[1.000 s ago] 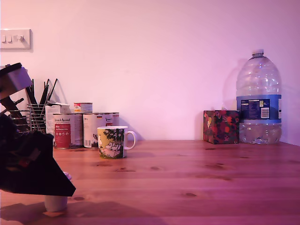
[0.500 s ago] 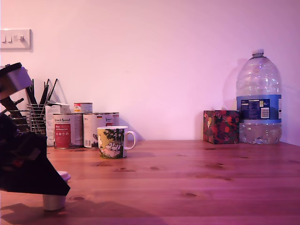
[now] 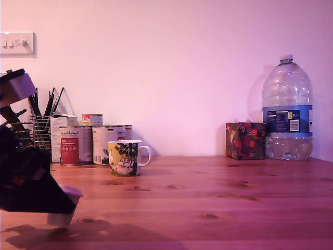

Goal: Pick up the coffee capsules from the table one by one and drop them inside the nearest coffee cup

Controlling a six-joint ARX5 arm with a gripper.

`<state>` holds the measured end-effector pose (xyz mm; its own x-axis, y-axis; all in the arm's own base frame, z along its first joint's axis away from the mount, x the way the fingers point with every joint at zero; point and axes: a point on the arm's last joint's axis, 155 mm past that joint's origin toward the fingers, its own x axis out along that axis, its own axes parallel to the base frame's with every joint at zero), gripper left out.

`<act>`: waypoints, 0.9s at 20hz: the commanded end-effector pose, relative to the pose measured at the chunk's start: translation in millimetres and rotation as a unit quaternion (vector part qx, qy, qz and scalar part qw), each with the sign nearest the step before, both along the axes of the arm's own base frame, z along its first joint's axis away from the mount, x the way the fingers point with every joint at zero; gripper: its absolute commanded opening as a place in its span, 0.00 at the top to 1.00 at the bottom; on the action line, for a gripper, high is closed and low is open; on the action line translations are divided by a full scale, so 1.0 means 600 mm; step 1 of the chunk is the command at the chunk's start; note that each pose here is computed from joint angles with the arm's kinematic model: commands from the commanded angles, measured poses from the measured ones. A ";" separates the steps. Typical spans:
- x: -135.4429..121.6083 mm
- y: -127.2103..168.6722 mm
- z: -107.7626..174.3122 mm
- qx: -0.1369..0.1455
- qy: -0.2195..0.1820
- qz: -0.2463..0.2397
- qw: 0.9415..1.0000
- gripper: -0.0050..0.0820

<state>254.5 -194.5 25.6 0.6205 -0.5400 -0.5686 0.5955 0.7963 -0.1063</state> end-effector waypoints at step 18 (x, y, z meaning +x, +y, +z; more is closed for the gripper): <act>0.101 0.020 0.142 -0.079 -0.160 0.064 0.982 0.72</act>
<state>309.8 -182.4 105.3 0.8153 -0.5158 -0.2632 0.5189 0.8525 -0.0633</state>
